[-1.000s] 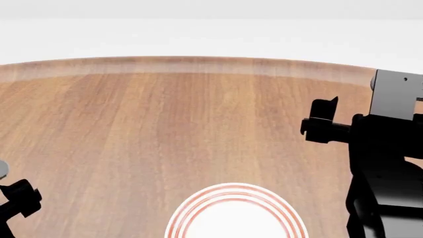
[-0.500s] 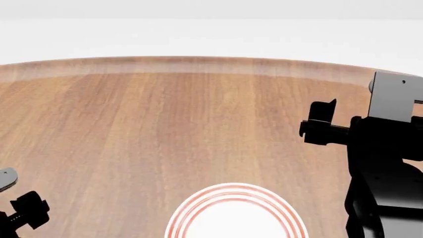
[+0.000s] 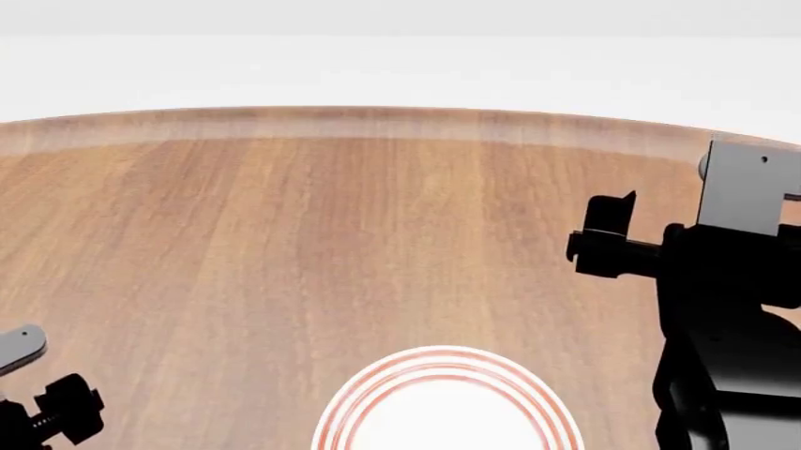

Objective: Pick up the red mug and put it on the plate

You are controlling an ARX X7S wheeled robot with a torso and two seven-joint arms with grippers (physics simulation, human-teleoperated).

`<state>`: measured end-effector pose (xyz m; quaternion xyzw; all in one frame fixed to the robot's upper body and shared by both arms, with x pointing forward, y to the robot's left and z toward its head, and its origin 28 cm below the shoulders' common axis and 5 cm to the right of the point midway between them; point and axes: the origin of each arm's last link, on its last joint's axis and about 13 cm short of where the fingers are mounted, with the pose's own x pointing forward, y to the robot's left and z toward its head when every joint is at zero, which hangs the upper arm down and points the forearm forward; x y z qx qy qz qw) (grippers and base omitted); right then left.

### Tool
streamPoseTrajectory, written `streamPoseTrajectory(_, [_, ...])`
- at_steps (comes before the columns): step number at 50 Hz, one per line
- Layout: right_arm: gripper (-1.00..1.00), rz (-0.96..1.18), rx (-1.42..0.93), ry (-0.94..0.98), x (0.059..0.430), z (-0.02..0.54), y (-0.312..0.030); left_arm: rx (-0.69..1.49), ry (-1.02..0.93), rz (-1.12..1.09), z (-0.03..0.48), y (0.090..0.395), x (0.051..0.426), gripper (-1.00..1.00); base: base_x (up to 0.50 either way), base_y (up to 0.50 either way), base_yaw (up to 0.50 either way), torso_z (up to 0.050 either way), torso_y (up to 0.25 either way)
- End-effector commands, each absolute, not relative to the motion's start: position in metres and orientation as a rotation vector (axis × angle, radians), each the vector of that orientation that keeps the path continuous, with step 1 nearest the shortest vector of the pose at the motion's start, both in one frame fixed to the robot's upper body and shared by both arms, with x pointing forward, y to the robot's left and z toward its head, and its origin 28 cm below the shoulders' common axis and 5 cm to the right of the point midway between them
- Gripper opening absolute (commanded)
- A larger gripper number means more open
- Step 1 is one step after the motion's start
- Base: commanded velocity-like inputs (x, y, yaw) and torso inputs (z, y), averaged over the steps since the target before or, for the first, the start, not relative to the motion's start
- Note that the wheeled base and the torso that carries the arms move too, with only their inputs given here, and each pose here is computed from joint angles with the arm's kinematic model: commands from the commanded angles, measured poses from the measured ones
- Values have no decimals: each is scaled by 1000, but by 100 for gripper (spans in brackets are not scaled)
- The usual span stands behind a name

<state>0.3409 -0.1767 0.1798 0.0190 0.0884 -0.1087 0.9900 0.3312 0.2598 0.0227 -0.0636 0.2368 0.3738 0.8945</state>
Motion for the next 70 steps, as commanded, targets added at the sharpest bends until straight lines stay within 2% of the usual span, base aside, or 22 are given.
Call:
streamPoseTrajectory(1, [100,-216,44,182,342,178,-177,-138,537,790,14,264,337,100,0,0,0,0,0])
streamPoseTrajectory(27, [100,-212,43,190,343,173,-176,-159,573,845,5,273,340,100,0,0,0,0,0])
streamPoseTrajectory(28, [100,-213,45,191,343,173,-176,-162,571,845,5,273,340,-100,0,0,0,0,0])
streamPoseTrajectory(55, [100,-209,46,194,344,171,-175,-140,553,813,7,270,342,-100,0,0,0,0,0])
streamPoseTrajectory(70, [100,-210,48,194,343,172,-176,-51,497,424,48,256,337,-100,0,0,0,0,1])
